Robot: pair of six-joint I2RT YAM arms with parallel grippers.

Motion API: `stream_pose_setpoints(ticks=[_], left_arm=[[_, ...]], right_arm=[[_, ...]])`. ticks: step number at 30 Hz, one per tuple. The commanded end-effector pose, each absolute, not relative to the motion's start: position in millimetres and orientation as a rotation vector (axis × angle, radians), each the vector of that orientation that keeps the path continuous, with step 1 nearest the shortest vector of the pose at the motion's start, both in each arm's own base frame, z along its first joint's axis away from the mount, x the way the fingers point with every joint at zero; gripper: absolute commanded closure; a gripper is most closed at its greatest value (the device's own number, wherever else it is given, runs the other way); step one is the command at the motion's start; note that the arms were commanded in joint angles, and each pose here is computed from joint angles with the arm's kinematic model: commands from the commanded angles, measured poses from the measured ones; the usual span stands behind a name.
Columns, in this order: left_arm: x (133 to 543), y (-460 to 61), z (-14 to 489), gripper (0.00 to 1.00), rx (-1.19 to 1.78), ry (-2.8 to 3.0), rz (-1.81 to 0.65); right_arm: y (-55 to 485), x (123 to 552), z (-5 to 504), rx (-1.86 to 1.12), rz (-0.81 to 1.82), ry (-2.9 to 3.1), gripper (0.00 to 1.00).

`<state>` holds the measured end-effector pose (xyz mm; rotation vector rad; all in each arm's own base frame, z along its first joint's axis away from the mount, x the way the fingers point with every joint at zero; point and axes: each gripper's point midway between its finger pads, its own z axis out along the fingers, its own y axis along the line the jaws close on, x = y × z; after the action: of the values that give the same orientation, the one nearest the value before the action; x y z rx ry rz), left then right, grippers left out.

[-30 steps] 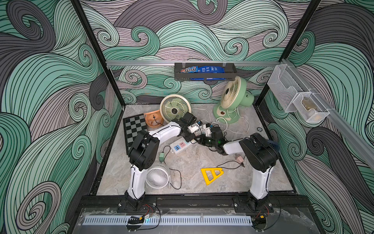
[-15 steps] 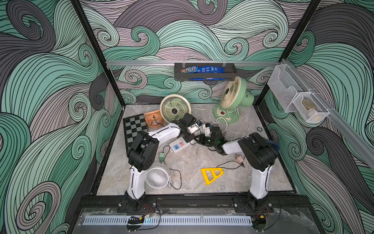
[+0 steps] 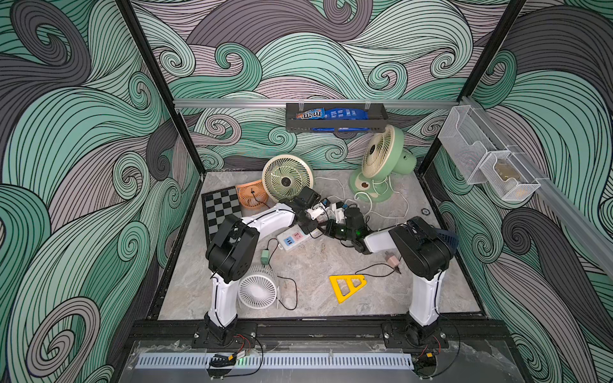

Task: Unplug the desk fan from the power strip
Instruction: Remove the plug from the socket.

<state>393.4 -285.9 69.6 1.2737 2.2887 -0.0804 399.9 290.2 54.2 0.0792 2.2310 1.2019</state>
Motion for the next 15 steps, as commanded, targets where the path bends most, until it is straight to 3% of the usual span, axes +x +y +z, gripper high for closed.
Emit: stream_pose_setpoints(ticks=[1,4,8,15], left_arm=[[392.5,-293.1,93.9,1.0,1.264,2.244,-0.109],[389.3,-293.4,93.5,1.0,1.191,2.364,-0.324],[385.7,-295.8,93.2,1.0,1.204,2.357,-0.38],[383.3,-299.4,95.5,1.0,1.296,2.236,-0.16]], right_arm=[[274.4,382.2,-5.0,0.182,1.072,2.426,1.0],[274.3,381.8,-5.1,0.182,1.07,2.428,1.0],[274.2,380.3,-6.1,0.181,1.069,2.429,1.0],[274.1,380.7,-5.9,0.185,1.069,2.428,1.0]])
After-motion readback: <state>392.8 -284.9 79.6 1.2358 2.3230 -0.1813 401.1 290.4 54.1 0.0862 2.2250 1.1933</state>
